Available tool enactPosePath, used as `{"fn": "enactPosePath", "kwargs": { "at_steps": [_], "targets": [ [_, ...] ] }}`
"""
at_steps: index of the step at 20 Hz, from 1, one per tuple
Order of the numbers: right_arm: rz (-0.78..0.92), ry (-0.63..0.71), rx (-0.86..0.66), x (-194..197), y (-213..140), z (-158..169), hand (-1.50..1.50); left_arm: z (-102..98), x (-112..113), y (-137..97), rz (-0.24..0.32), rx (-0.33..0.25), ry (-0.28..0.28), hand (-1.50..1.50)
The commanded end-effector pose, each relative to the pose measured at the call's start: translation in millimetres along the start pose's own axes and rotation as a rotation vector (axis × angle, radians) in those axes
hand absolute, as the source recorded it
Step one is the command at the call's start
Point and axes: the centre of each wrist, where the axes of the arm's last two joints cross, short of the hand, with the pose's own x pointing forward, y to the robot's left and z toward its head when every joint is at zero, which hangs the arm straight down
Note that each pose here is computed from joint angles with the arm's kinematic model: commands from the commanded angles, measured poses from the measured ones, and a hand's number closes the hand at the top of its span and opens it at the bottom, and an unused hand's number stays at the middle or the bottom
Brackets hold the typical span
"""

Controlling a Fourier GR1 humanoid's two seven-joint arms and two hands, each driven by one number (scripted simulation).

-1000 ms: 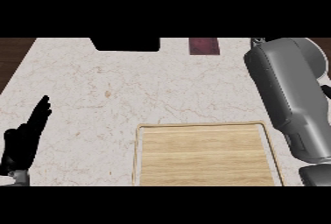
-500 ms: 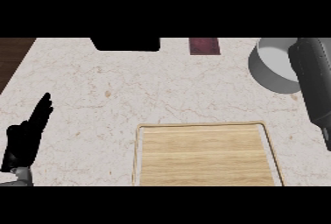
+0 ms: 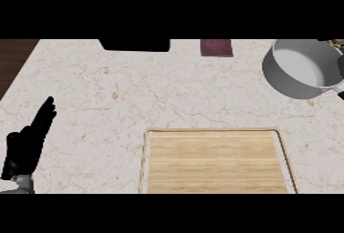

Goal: Pick the cupcake from the tray and place it in the pot

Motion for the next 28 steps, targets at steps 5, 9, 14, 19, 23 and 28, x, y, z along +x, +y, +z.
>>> {"fn": "enactPosePath", "kwargs": {
  "at_steps": [5, 9, 14, 19, 23, 28],
  "targets": [
    [-0.025, 0.047, 0.045, -42.4, 13.7, -14.2, 1.5, -9.3, 17.9, 5.5, 0.006, -0.011, -0.027, 0.0],
    [-0.101, 0.105, 0.094, -61.7, 21.4, -15.1, -1.5, -7.9, 0.8, -18.2, 0.026, -0.035, -0.008, 0.0],
    [-0.204, 0.074, 0.118, -68.1, 21.2, -17.5, -1.5, -5.8, 5.2, -1.4, -0.008, -0.029, -0.021, 0.0],
    [-0.311, 0.059, 0.018, -59.2, 10.3, -23.3, -1.5, -11.3, 12.6, -9.1, -0.004, -0.044, -0.019, 0.0],
    [-0.54, 0.019, -0.184, -51.0, 1.5, -24.3, -1.5, -8.9, 3.9, -6.1, 0.019, -0.012, -0.022, 0.0],
    [-0.712, 0.034, -0.141, -53.1, -0.5, -26.1, -1.5, 10.8, -2.5, 6.3, -0.008, -0.009, 0.005, 0.0]
  ]
}}
